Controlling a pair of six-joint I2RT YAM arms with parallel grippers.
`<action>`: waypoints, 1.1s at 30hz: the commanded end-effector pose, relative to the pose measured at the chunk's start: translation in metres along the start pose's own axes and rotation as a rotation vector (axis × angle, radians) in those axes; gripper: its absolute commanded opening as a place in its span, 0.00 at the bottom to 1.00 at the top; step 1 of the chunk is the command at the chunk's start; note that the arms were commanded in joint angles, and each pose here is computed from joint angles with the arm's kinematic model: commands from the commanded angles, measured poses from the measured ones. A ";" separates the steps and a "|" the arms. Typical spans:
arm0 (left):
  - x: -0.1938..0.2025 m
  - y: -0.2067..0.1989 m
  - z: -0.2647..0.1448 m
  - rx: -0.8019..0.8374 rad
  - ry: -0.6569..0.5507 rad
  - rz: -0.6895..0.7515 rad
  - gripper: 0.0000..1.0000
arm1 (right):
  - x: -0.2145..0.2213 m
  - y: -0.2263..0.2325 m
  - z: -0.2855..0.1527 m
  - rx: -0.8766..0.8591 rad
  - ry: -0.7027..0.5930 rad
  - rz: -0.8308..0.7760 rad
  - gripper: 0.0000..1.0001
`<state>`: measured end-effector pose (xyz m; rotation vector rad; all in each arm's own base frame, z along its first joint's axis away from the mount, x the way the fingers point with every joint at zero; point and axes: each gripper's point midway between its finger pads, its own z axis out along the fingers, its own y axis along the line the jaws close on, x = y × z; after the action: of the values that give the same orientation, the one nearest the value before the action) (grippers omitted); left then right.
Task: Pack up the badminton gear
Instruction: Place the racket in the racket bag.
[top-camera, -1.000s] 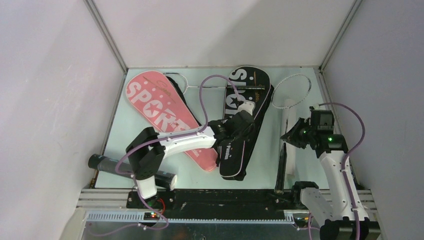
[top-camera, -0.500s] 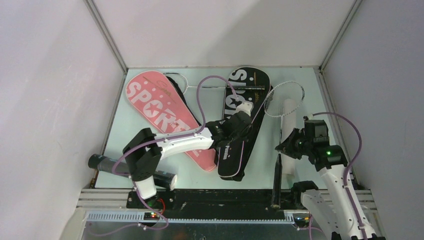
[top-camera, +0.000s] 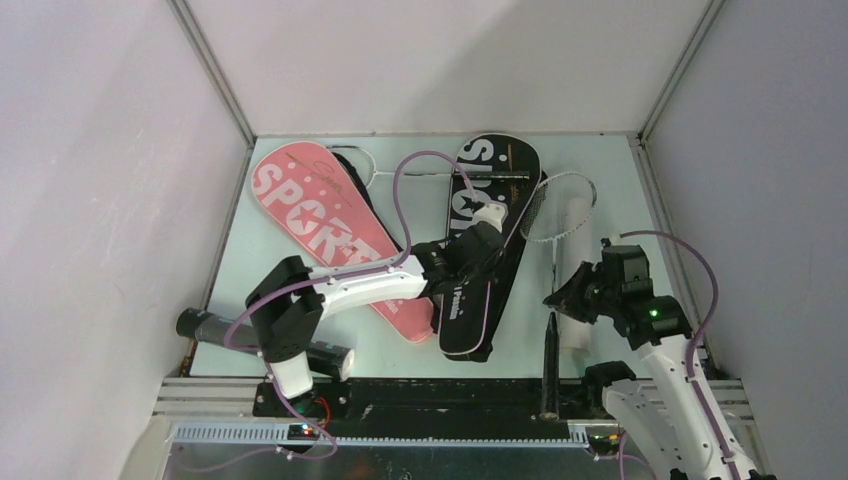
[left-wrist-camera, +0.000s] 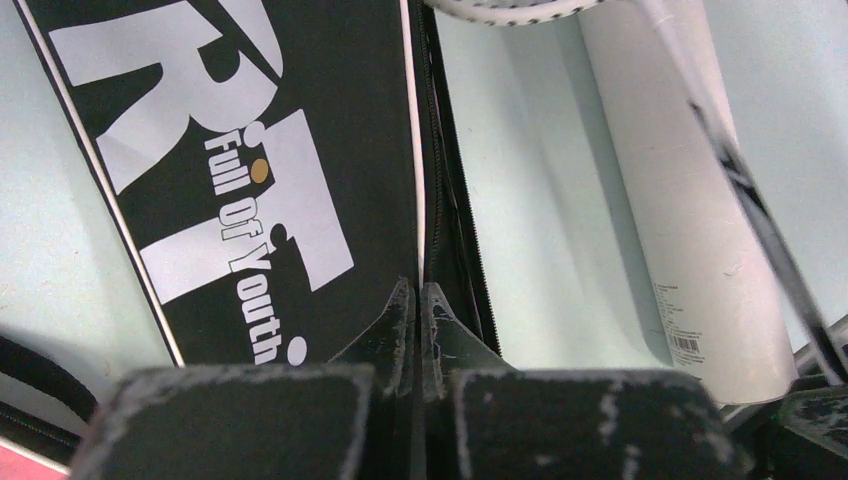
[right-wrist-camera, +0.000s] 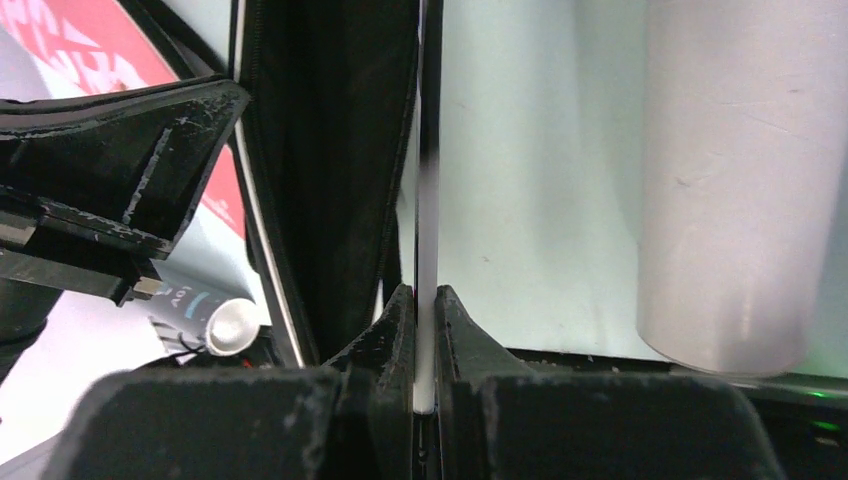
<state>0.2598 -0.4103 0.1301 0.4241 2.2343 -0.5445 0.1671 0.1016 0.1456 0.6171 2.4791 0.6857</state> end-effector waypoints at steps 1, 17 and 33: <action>-0.030 -0.017 -0.014 0.074 -0.088 -0.056 0.00 | -0.004 0.035 -0.002 -0.190 -0.027 0.008 0.00; -0.019 -0.027 -0.016 0.170 -0.081 -0.020 0.00 | 0.041 0.052 0.010 -0.431 0.175 -0.055 0.00; -0.009 -0.039 -0.022 0.247 -0.040 -0.028 0.00 | 0.006 0.064 0.078 -0.394 0.054 -0.251 0.00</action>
<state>0.2432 -0.4254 0.1292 0.4966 2.2108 -0.7174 0.1716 0.1716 0.1003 0.3129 2.5553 1.1050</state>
